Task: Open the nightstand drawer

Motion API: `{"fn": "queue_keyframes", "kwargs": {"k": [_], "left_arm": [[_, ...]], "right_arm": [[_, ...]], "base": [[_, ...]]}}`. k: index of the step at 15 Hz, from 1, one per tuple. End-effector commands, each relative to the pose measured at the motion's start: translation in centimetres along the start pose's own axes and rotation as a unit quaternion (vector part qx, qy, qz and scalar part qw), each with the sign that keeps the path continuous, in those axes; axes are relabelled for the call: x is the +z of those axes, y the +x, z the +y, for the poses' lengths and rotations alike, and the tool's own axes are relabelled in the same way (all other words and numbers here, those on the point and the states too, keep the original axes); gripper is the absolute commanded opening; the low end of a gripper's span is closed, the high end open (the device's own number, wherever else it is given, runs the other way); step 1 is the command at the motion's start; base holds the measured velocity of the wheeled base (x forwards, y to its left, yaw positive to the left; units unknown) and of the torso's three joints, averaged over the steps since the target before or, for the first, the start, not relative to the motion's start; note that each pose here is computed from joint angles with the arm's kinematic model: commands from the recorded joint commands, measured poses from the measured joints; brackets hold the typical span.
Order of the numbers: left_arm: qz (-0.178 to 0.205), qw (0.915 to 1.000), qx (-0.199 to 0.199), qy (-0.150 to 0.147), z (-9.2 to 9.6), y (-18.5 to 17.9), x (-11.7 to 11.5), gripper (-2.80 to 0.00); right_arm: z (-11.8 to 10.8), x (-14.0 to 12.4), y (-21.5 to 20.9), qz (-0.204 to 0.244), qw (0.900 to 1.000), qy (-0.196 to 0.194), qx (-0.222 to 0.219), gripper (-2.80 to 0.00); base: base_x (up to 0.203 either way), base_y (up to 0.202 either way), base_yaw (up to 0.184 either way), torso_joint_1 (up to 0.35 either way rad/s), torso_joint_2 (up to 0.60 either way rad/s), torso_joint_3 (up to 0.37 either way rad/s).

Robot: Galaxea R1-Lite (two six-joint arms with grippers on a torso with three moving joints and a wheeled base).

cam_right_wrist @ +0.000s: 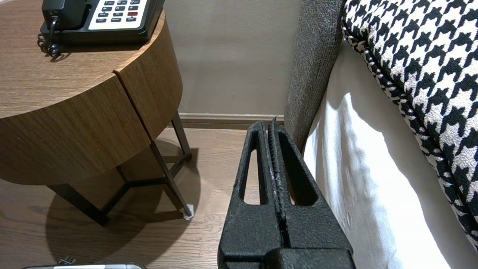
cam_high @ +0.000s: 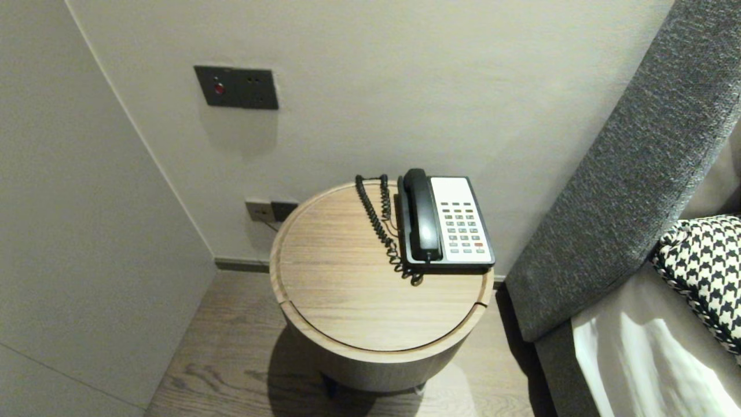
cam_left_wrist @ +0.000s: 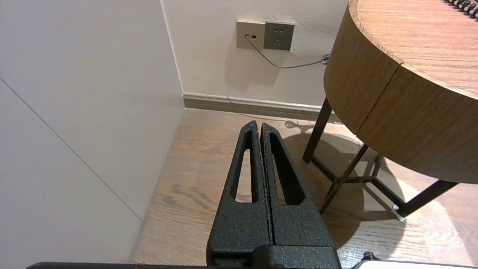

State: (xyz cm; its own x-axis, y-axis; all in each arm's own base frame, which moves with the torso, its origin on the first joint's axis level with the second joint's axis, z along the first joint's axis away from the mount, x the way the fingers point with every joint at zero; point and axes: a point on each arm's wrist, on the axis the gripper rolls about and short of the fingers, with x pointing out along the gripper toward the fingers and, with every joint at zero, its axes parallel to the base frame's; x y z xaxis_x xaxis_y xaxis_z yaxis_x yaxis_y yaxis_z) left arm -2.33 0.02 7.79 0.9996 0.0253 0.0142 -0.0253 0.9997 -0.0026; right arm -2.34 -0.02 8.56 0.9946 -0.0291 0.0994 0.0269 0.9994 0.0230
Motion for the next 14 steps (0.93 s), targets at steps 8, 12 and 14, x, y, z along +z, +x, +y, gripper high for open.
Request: {"fn": "queue_keyframes", "kwargs": {"k": [8,12,14], "left_arm": [[0.0,1.0,0.0,0.0,0.0,-0.01,-0.02,-2.8],[-0.001,1.0,0.0,0.0,0.0,-0.01,0.0,-2.8],[0.0,1.0,0.0,0.0,0.0,-0.01,-0.01,-2.8]], "right_arm": [[-0.02,-1.13,0.2,0.019,1.0,-0.001,0.0,-2.8],[-0.02,-1.13,0.2,0.019,1.0,0.0,0.0,-2.8],[-0.02,-1.13,0.2,0.019,1.0,0.0,0.0,-2.8]], "base": [[0.0,0.0,0.0,0.0,0.0,0.0],[0.0,0.0,0.0,0.0,0.0,0.0],[0.0,0.0,0.0,0.0,0.0,0.0]]}}
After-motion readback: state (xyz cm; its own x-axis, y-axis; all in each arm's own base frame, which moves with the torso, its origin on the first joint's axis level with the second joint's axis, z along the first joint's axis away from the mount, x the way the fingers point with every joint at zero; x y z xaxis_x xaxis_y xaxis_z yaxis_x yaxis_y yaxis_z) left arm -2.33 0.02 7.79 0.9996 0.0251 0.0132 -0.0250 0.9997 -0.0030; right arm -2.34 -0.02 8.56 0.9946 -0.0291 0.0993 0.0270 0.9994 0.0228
